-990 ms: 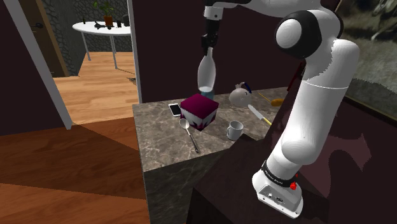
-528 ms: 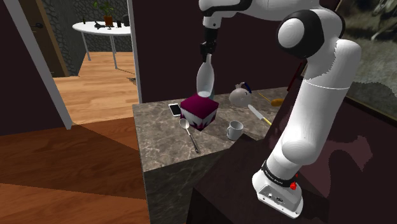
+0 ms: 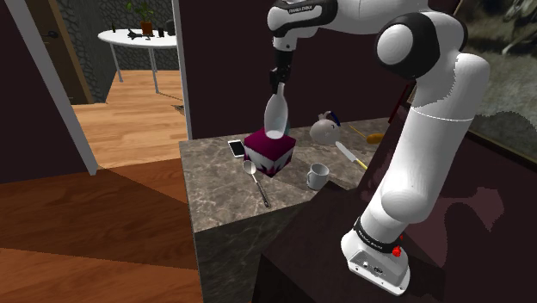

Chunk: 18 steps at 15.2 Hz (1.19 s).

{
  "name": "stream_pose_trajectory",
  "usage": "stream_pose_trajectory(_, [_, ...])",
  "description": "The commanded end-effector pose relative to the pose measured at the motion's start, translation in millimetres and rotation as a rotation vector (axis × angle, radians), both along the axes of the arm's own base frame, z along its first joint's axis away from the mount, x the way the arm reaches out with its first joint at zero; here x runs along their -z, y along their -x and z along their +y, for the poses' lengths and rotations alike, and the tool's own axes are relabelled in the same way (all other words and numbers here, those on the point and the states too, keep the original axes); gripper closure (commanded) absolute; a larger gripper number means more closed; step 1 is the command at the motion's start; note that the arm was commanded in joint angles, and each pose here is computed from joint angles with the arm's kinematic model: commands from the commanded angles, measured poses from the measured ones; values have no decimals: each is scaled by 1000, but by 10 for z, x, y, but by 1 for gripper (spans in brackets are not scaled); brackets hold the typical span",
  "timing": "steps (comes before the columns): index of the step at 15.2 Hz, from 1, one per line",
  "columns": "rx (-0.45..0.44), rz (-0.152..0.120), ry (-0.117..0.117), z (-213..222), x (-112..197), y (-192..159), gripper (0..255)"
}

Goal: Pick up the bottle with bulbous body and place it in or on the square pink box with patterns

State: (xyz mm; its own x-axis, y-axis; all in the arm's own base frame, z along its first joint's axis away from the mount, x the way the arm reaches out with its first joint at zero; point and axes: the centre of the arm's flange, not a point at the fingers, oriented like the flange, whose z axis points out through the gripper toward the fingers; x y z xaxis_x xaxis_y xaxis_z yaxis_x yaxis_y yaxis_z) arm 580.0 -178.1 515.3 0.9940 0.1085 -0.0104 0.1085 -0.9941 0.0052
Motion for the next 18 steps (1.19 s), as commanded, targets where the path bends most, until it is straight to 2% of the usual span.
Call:
stream_pose_trajectory(1, [0,-1,0,1,108,-2,255])
stream_pose_trajectory(3, [0,-1,0,1,211,-2,255])
stream_pose_trajectory(11, [0,-1,0,1,211,-2,255])
stream_pose_trajectory(12, [0,-1,0,1,211,-2,0])
stream_pose_trajectory(17, [0,-1,0,1,211,-3,0])
stream_pose_trajectory(18, [0,-1,0,2,79,-4,0])
